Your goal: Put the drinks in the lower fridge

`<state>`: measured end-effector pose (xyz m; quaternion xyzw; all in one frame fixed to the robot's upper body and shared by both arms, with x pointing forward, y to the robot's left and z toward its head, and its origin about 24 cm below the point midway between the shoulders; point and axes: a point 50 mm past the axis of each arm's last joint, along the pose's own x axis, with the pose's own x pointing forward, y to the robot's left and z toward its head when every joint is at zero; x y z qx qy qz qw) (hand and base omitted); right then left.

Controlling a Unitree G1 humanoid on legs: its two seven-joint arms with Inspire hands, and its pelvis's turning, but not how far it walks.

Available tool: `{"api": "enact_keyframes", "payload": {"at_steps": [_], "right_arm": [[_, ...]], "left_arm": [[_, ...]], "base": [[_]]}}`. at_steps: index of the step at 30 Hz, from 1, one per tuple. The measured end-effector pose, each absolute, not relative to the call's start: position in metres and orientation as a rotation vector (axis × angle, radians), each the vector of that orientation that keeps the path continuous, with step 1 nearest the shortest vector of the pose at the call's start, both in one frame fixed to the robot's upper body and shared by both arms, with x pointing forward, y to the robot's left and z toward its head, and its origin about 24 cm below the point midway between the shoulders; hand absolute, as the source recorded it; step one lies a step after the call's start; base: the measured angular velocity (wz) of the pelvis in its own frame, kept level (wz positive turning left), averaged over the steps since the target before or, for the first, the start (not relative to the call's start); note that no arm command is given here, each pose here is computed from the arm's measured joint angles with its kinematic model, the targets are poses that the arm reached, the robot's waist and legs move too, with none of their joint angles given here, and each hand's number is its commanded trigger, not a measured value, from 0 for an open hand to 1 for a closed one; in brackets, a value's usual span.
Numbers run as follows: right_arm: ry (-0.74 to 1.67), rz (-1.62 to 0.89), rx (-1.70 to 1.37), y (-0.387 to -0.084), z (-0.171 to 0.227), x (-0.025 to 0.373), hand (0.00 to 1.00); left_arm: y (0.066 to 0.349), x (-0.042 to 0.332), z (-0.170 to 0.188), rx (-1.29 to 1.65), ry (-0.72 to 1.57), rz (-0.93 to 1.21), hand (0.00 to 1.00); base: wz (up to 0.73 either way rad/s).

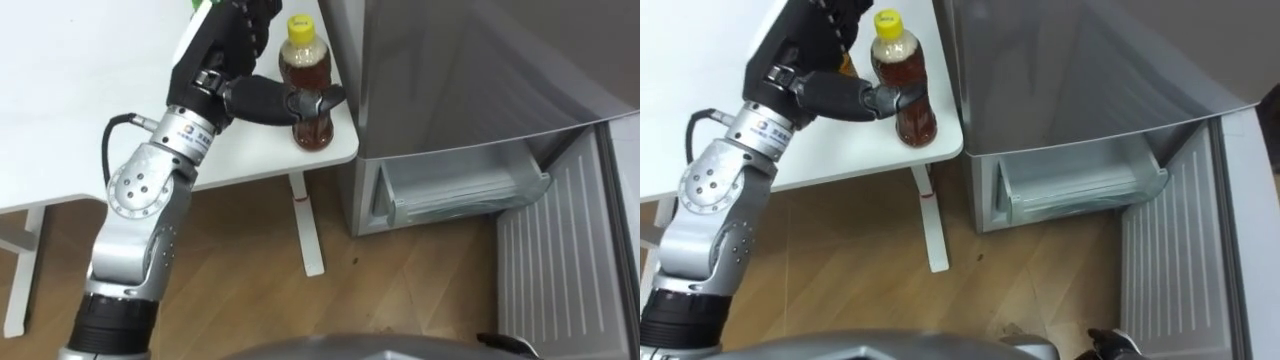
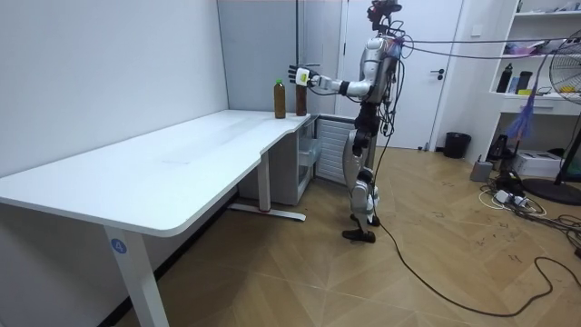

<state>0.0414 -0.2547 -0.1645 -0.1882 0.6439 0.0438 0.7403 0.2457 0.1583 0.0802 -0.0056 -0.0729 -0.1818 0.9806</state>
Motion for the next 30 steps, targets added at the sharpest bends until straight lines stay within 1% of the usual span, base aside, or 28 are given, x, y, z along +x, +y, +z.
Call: {"api": "enact_keyframes", "payload": {"at_steps": [19,30], "right_arm": [[1.41,0.095,-0.408,-0.2509,-0.1656,0.0417,0.0],[1.415,0.117,-0.391,-0.2501,-0.1657,0.0419,0.0]], "left_arm": [[0.1589,0.246,0.0788,-0.011,-0.141,-0.364,0.0],[0.1605,0.2479,0.0717,-0.048,-0.109,-0.364,0.0]], "base": [[0.0],[0.0]]}}
